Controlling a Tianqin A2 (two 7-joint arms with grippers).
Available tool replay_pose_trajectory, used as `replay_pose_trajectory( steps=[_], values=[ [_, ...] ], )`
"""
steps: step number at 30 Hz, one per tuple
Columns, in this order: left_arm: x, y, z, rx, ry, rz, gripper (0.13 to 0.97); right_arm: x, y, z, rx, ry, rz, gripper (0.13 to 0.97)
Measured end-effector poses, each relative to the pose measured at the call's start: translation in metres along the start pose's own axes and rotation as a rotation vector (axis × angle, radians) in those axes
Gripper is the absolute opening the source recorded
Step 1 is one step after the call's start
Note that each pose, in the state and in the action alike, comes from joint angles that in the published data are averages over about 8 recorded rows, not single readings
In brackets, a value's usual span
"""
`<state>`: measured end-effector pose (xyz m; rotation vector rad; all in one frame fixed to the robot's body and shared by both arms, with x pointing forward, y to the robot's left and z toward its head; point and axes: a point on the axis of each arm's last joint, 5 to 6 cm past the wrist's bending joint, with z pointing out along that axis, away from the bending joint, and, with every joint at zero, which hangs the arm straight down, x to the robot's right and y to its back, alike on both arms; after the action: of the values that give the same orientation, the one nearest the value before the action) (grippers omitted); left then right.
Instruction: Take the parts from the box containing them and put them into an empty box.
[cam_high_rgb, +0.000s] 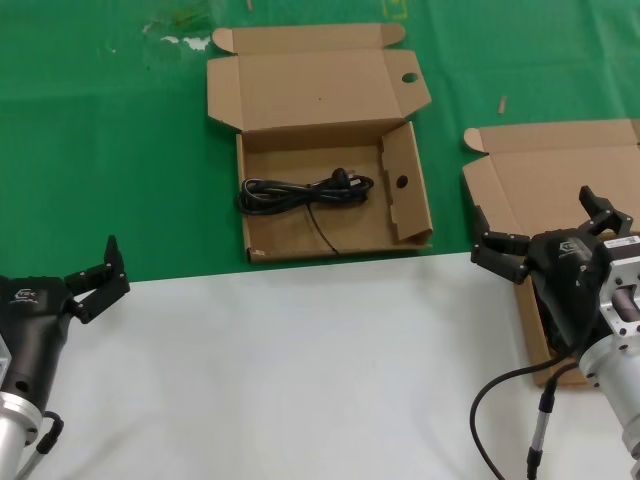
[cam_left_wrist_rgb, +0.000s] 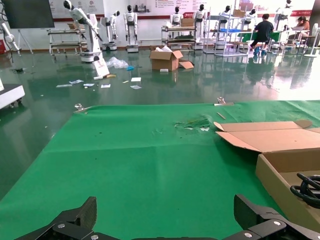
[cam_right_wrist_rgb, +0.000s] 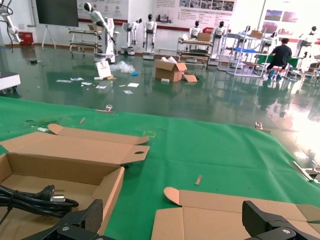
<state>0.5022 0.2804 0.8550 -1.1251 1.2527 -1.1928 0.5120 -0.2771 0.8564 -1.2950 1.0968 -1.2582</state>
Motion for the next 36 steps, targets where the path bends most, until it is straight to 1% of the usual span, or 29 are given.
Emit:
replay_pose_trajectory(
  steps=[36],
  values=[
    [0.0000, 0.0000, 0.0000, 0.000, 0.000, 0.000, 0.966, 0.0000, 0.0000, 0.0000, 0.000, 0.000, 0.000, 0.966]
  ],
)
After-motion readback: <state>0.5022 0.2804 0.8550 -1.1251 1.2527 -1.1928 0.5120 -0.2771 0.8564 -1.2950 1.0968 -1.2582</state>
